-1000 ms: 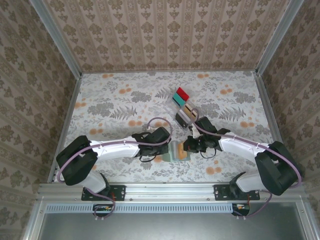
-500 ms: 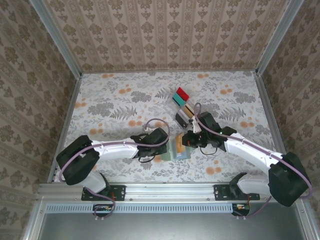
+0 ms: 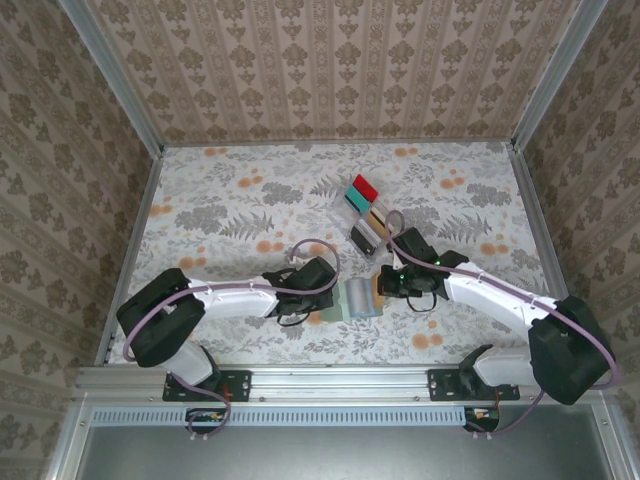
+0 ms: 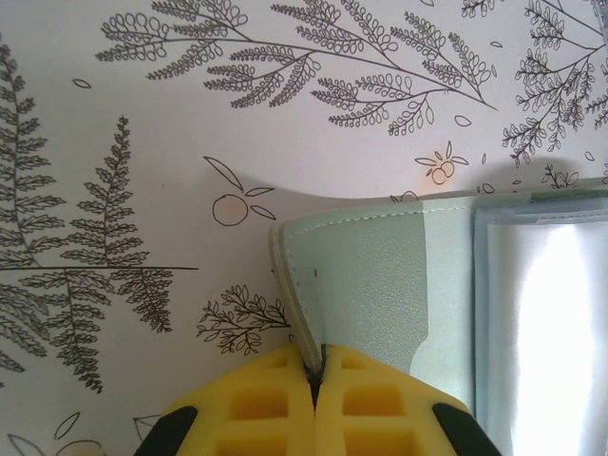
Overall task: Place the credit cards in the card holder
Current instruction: Flip over the card slot on the card holder, then insert the credit card into the card slot.
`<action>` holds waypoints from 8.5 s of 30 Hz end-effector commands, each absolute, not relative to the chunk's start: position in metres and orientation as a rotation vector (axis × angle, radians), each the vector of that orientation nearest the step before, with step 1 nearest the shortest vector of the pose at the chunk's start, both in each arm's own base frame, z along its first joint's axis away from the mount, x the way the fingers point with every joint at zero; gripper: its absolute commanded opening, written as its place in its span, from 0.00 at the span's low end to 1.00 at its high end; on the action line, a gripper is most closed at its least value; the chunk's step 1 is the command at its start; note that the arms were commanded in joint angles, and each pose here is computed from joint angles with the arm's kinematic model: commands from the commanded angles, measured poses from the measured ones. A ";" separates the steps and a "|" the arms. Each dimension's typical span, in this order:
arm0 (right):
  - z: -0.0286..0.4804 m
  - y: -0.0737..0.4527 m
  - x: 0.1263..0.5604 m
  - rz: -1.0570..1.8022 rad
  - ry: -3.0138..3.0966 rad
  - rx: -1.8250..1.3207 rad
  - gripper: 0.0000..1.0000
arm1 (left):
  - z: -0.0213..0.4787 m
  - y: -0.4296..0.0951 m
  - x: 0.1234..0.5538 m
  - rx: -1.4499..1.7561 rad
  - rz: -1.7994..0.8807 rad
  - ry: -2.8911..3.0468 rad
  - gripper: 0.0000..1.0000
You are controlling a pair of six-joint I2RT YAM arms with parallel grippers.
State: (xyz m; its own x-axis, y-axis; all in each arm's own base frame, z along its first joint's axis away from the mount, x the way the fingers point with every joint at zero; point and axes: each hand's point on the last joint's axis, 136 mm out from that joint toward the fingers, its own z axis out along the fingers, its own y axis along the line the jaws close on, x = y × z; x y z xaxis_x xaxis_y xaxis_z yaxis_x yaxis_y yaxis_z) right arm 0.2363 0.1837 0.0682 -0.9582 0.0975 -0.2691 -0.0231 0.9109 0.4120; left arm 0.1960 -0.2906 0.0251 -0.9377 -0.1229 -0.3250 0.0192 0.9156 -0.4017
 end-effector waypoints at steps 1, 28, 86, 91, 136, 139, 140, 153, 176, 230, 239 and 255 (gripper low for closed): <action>0.056 0.183 0.236 0.600 2.802 0.041 0.05 | 0.016 -0.288 0.194 -0.067 -0.548 2.765 0.00; 0.059 0.235 0.239 0.935 2.797 0.012 0.05 | 0.015 -0.294 0.195 -0.072 -0.599 2.754 0.00; 0.010 0.219 0.226 0.848 2.907 0.109 0.05 | 0.050 -0.279 0.197 -0.119 -0.587 2.633 0.59; 0.008 0.219 0.226 0.845 2.914 0.115 0.05 | 0.050 -0.291 0.199 -0.079 -0.578 2.638 0.63; -0.002 0.245 0.226 0.993 2.933 0.090 0.07 | -0.001 -0.266 0.192 -0.147 -0.396 2.752 0.08; 0.000 0.249 0.229 1.025 2.918 0.119 0.07 | -0.001 -0.266 0.192 -0.150 -0.396 2.753 0.08; 0.000 0.250 0.231 1.021 2.916 0.127 0.07 | -0.001 -0.267 0.192 -0.150 -0.397 2.754 0.08; -0.012 0.235 0.227 0.843 2.976 0.138 0.11 | 0.044 -0.246 0.194 -0.197 -0.385 2.654 0.50; 0.020 0.229 0.232 0.752 2.944 0.020 0.22 | -0.002 -0.275 0.199 -0.181 -0.500 2.751 0.29; 0.027 0.279 0.229 0.978 2.960 0.148 0.14 | -0.004 -0.292 0.190 -0.290 -0.620 2.738 0.19; 0.028 0.283 0.234 0.937 2.971 -0.005 0.12 | 0.014 -0.276 0.192 -0.298 -0.588 2.667 0.22; 0.046 0.252 0.243 0.662 2.956 -0.116 0.20 | 0.069 -0.277 0.199 -0.165 -0.662 2.554 0.35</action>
State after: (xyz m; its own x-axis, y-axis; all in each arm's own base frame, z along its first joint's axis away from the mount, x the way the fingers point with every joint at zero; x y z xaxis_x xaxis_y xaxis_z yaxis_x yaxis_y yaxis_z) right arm 0.2424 0.2713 0.0479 -0.9934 -0.0347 -0.1097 -0.0864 0.8547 0.5119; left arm 0.1965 -0.2651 0.0589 -0.8709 -0.2753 -0.4071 -0.0653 0.8859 -0.4593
